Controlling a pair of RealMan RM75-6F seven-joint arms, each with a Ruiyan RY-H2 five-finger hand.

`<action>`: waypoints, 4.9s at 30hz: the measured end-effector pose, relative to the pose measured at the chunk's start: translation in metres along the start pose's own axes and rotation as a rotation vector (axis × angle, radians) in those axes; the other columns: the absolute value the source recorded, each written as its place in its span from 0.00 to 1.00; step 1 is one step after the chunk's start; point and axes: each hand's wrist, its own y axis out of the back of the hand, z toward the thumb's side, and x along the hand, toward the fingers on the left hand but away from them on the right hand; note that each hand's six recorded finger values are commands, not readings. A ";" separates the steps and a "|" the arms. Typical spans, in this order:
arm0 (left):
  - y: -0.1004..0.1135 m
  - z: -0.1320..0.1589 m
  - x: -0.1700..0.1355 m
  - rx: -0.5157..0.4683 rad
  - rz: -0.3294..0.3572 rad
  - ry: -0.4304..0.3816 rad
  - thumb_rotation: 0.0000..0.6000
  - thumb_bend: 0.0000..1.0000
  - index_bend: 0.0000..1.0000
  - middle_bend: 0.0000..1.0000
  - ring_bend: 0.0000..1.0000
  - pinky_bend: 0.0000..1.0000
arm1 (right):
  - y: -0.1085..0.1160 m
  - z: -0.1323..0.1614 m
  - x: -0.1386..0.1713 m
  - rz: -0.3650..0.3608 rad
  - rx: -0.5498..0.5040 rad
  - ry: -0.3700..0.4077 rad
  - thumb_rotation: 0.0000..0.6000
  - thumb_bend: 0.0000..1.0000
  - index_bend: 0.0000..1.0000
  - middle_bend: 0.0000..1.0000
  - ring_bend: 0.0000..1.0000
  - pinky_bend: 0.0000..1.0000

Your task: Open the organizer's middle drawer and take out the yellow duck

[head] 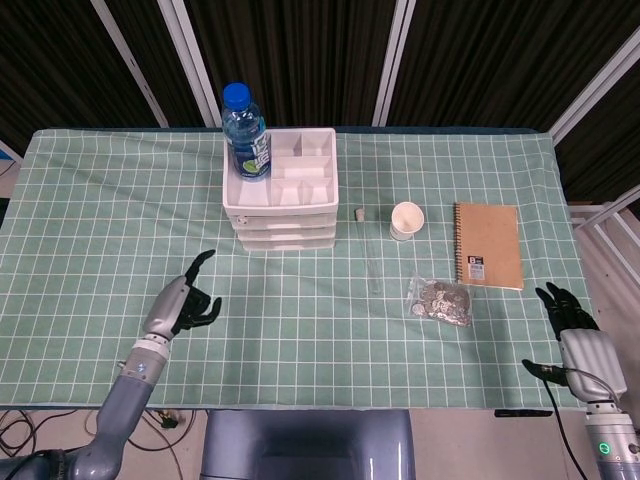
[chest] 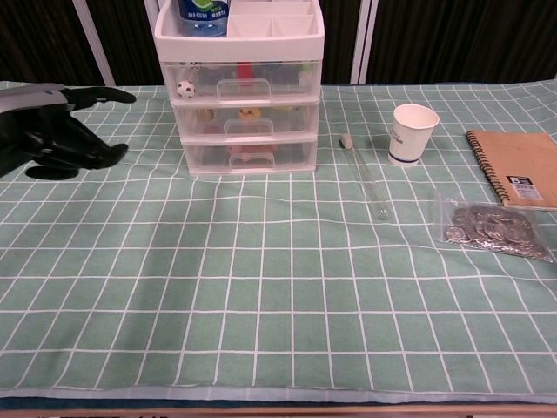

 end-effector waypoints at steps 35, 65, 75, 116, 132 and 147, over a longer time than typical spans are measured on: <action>-0.115 0.044 0.103 -0.162 -0.065 0.000 1.00 0.47 0.06 0.98 1.00 1.00 | -0.001 -0.005 -0.003 0.032 -0.105 -0.039 1.00 0.08 0.00 0.00 0.00 0.23; -0.131 0.044 0.127 -0.334 -0.012 0.013 1.00 0.47 0.06 0.99 1.00 1.00 | -0.002 -0.005 -0.004 0.048 -0.148 -0.058 1.00 0.08 0.00 0.00 0.00 0.23; -0.137 0.050 0.133 -0.372 -0.030 0.005 1.00 0.47 0.06 0.99 1.00 1.00 | -0.002 -0.005 -0.004 0.054 -0.156 -0.063 1.00 0.08 0.00 0.00 0.00 0.23; -0.156 0.046 0.113 -0.321 -0.096 -0.023 1.00 0.48 0.14 0.99 1.00 1.00 | -0.002 -0.006 -0.003 0.060 -0.164 -0.074 1.00 0.08 0.00 0.00 0.00 0.23; -0.128 0.051 0.091 0.248 -0.016 -0.193 1.00 0.47 0.15 0.99 1.00 1.00 | -0.003 -0.006 -0.004 0.063 -0.165 -0.071 1.00 0.08 0.00 0.00 0.00 0.23; -0.070 0.071 0.077 0.631 0.172 -0.235 1.00 0.47 0.16 0.99 1.00 1.00 | -0.003 -0.005 -0.003 0.063 -0.164 -0.071 1.00 0.08 0.00 0.00 0.00 0.23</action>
